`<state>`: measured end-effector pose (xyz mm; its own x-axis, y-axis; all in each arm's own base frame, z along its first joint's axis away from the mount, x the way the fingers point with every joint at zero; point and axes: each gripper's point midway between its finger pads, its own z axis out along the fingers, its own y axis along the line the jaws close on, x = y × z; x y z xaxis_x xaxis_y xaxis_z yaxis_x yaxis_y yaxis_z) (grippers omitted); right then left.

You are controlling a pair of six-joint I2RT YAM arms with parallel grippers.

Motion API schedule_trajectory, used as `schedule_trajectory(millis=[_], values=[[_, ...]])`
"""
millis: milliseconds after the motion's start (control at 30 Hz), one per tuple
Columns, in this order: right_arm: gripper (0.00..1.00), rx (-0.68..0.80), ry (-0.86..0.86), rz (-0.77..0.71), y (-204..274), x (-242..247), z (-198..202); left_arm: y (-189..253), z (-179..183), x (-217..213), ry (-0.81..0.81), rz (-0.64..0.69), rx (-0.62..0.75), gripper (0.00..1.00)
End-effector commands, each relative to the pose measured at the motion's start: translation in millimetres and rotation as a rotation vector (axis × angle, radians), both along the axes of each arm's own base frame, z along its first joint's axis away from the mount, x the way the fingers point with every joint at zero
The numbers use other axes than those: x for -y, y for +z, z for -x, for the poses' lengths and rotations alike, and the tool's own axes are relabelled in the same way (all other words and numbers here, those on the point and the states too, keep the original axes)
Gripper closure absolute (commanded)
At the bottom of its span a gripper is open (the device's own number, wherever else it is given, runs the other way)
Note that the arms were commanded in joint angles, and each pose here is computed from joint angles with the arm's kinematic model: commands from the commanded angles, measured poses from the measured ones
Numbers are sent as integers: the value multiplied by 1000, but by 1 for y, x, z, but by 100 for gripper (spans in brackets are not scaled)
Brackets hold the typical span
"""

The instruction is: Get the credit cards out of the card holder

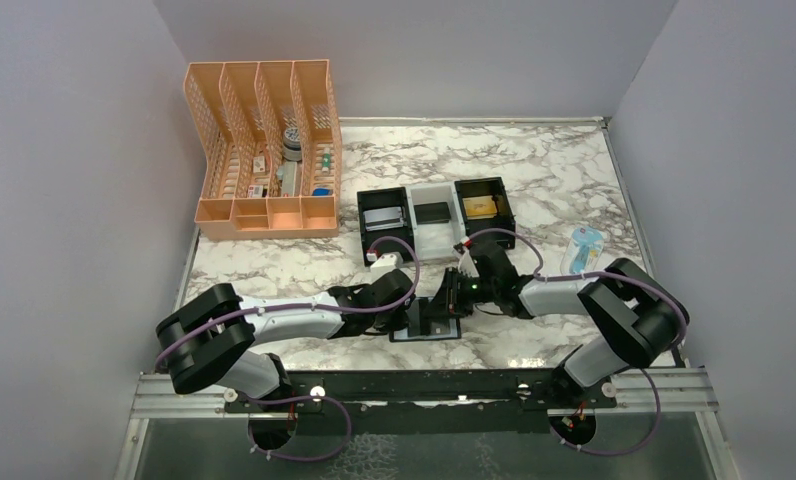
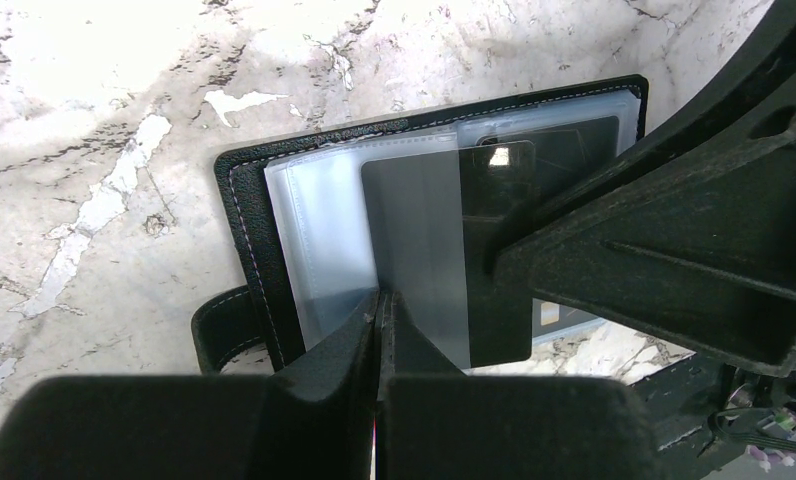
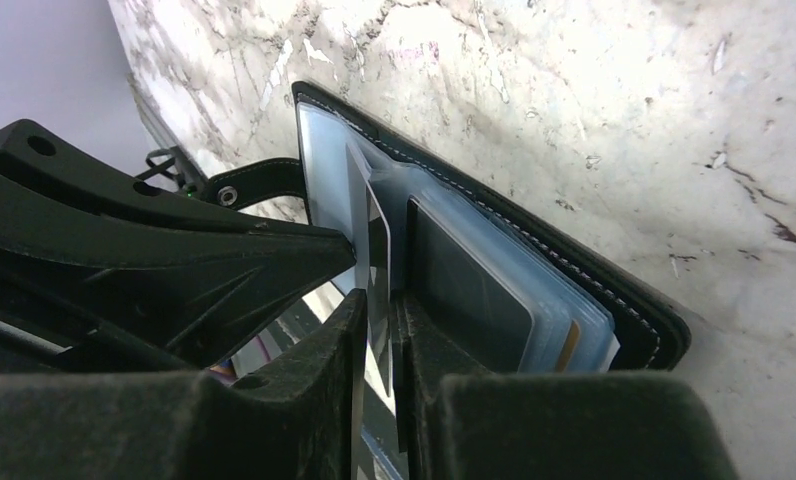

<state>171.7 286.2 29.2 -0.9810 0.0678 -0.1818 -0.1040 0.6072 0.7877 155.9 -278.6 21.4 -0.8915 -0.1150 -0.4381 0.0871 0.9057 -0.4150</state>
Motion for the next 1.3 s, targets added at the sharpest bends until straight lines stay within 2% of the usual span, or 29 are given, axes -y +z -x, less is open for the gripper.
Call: schedule_trajectory(millis=[0, 200, 367, 433, 633, 800, 933, 1067, 1167, 1233, 1267], values=[[86, -57, -8, -44, -6, -3, 7, -16, 5, -21, 26, -74, -22, 100], [99, -35, -28, -51, -2, -1, 2, -16, 6, -22, 35, -72, -23, 100], [99, -24, -34, -21, -5, 8, -2, -18, 5, -23, 44, -66, -21, 100], [97, -29, -32, -15, -6, 10, -1, -16, 5, -20, 32, -57, -20, 100], [80, -28, -39, -11, -7, 11, 0, -14, 5, -17, 35, -33, -16, 100], [84, -54, -43, -13, -12, 10, 1, -13, 6, -17, 33, -29, -17, 100], [84, -72, -53, -56, -12, 6, 2, -13, 6, -18, 36, -26, -16, 100], [83, -41, -47, -32, -10, 5, -5, -14, 8, -17, 37, -12, -23, 100], [88, -29, -39, -36, -9, 4, -6, -15, 8, -17, 35, -14, -25, 100], [98, -31, -30, -50, -7, 2, -5, -15, 8, -18, 38, -18, -25, 100], [99, -29, -42, -47, -7, 2, -7, -15, 8, -18, 40, -17, -25, 100]])
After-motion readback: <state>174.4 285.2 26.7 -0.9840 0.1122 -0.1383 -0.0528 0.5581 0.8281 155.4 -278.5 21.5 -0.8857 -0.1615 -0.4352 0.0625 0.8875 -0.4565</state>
